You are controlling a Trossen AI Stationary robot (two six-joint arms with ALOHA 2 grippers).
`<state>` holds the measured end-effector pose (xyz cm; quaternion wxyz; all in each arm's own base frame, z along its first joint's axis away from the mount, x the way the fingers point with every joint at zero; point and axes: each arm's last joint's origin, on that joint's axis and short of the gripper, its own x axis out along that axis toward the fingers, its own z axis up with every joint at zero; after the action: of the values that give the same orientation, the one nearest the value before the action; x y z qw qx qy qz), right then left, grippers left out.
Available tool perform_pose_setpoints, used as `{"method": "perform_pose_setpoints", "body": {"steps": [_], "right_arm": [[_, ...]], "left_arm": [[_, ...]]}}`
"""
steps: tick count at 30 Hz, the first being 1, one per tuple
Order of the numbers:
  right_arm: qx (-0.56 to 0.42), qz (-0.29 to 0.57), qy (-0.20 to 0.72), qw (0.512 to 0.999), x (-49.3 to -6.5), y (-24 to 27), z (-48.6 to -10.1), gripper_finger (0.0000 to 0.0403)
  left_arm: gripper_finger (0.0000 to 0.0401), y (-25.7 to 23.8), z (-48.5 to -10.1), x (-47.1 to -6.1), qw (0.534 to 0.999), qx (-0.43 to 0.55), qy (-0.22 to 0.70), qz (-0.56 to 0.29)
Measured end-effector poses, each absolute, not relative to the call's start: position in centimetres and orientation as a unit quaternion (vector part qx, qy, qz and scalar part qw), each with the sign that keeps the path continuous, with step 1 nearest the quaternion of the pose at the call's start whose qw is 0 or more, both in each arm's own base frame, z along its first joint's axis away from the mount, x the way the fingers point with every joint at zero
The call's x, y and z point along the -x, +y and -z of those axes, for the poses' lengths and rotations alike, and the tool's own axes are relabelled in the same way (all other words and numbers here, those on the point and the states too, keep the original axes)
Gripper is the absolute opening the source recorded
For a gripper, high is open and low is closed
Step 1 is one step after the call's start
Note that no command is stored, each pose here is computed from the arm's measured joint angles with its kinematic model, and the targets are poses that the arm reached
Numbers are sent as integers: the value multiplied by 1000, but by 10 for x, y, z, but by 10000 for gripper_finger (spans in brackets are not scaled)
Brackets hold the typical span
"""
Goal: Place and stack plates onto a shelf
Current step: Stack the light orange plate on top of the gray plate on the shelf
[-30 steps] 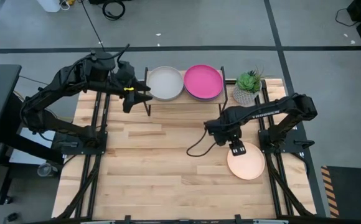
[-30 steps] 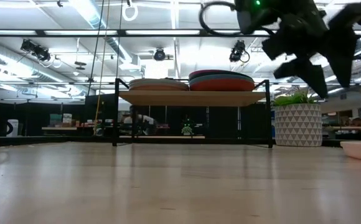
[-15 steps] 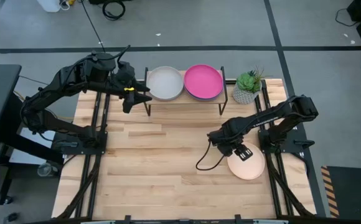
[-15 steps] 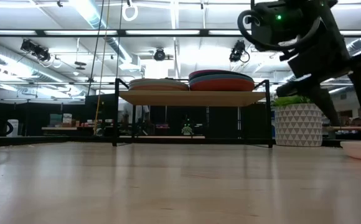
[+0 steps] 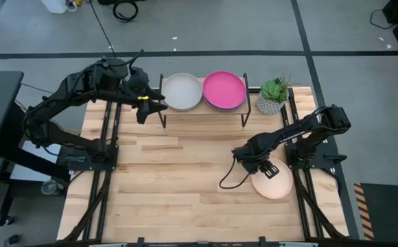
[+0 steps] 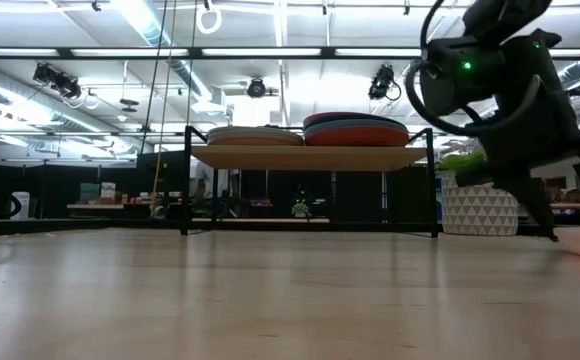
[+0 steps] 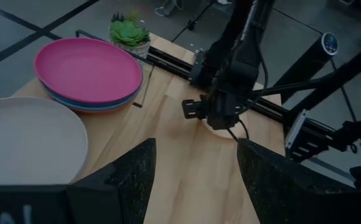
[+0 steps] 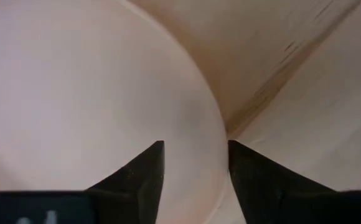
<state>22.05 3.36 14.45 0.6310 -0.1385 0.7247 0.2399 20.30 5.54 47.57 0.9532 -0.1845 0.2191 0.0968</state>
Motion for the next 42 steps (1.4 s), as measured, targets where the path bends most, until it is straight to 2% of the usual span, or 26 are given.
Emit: {"method": "perform_pose_setpoints", "body": {"steps": [4,11,16,20,26,34,38,42], "right_arm": [[148,-227,729,629,-217,32,-140,131],[155,-224,727,630,-217,32,-138,17],[116,-227,730,634,-221,31,-145,24],[0,-250,710,658,-236,23,-168,14],[-170,-300,632,695,-259,-2,-209,14],[-335,-320,526,713,-276,-38,-251,18],[-403,-282,507,708,-280,-54,-260,18],[-473,-228,508,683,-283,-64,-261,18]], "left_arm": [[231,56,-476,-203,953,183,218,-104],[231,56,-476,-203,953,182,218,-107],[231,56,-476,-203,953,183,218,-107],[231,56,-476,-203,952,184,218,-107],[231,56,-476,-203,958,152,221,-98],[231,32,-474,-217,974,-7,226,19],[231,13,-464,-245,967,-84,235,50],[231,-4,-449,-275,950,-172,251,66]]}}
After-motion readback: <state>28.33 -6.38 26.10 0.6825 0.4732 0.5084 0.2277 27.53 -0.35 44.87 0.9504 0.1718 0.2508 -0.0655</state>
